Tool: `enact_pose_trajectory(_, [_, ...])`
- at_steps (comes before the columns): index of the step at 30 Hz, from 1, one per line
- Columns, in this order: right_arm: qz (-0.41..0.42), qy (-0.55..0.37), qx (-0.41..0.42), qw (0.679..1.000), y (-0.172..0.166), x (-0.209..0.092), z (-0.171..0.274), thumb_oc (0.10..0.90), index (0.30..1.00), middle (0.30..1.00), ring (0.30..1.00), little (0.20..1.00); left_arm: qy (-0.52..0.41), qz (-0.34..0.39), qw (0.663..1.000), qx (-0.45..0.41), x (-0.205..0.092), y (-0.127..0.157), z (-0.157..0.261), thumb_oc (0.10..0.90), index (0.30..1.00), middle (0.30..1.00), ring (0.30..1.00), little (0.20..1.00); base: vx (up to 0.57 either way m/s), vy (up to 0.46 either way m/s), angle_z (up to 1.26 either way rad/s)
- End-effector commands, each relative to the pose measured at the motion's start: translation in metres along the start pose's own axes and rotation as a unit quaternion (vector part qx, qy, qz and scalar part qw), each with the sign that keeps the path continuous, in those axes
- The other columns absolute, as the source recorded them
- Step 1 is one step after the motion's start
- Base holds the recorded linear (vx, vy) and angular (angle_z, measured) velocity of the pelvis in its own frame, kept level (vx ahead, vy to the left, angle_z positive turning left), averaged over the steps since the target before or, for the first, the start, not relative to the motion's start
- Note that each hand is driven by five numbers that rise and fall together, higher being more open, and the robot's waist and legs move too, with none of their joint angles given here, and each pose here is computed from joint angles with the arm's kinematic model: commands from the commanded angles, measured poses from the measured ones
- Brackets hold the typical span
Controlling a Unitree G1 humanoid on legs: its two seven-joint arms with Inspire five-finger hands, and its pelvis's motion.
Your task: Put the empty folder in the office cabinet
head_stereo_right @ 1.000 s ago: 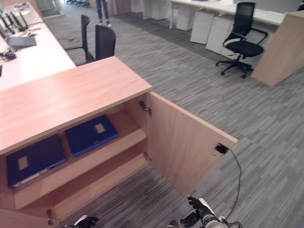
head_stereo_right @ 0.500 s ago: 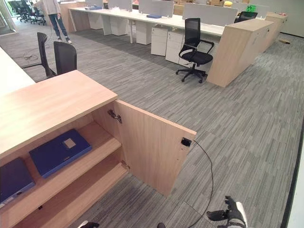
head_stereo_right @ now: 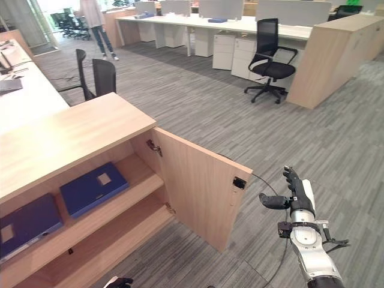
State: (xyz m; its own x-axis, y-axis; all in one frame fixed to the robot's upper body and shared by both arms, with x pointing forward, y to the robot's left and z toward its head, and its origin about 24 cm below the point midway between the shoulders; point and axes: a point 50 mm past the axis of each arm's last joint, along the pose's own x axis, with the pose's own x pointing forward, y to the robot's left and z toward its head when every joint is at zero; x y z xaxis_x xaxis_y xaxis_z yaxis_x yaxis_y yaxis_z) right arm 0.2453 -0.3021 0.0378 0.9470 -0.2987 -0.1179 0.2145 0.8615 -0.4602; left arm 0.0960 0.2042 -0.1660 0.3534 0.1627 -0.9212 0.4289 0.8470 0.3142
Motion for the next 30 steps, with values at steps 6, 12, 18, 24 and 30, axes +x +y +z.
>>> enact_pose_trajectory(6, [0.096,-0.188,0.0,0.977,0.007,0.005,0.081,0.8,0.9,0.9,0.9,0.9,0.016,0.025,1.0,0.006,0.001,0.025,-0.009,0.8,0.9,0.9,0.9,0.9,-0.01,-0.015,0.05])
enact_pose_trajectory(12, [0.137,-0.216,-0.067,0.964,-0.001,0.001,0.096,0.8,0.9,0.9,0.9,0.9,0.014,0.019,1.0,0.007,0.001,0.024,-0.011,0.8,0.9,0.9,0.9,0.9,-0.01,0.002,0.03])
enact_pose_trajectory(18, [0.145,-0.227,-0.15,0.951,-0.029,-0.003,0.109,0.8,0.9,0.9,0.9,0.9,0.018,0.009,1.0,0.008,0.0,0.023,-0.017,0.8,0.9,0.9,0.9,0.9,0.0,0.0,0.0])
enact_pose_trajectory(24, [0.179,-0.262,-0.151,0.936,-0.029,-0.007,0.129,0.8,0.9,0.9,0.9,0.9,0.021,0.003,1.0,0.007,-0.001,0.023,-0.02,0.8,0.9,0.9,0.9,0.9,0.0,0.004,-0.01])
enact_pose_trajectory(30, [0.283,-0.322,-0.023,0.903,0.02,-0.024,0.147,0.8,0.9,0.9,0.9,0.9,0.016,0.003,1.0,0.007,0.0,0.022,-0.016,0.8,0.9,0.9,0.9,0.9,0.0,0.003,-0.05])
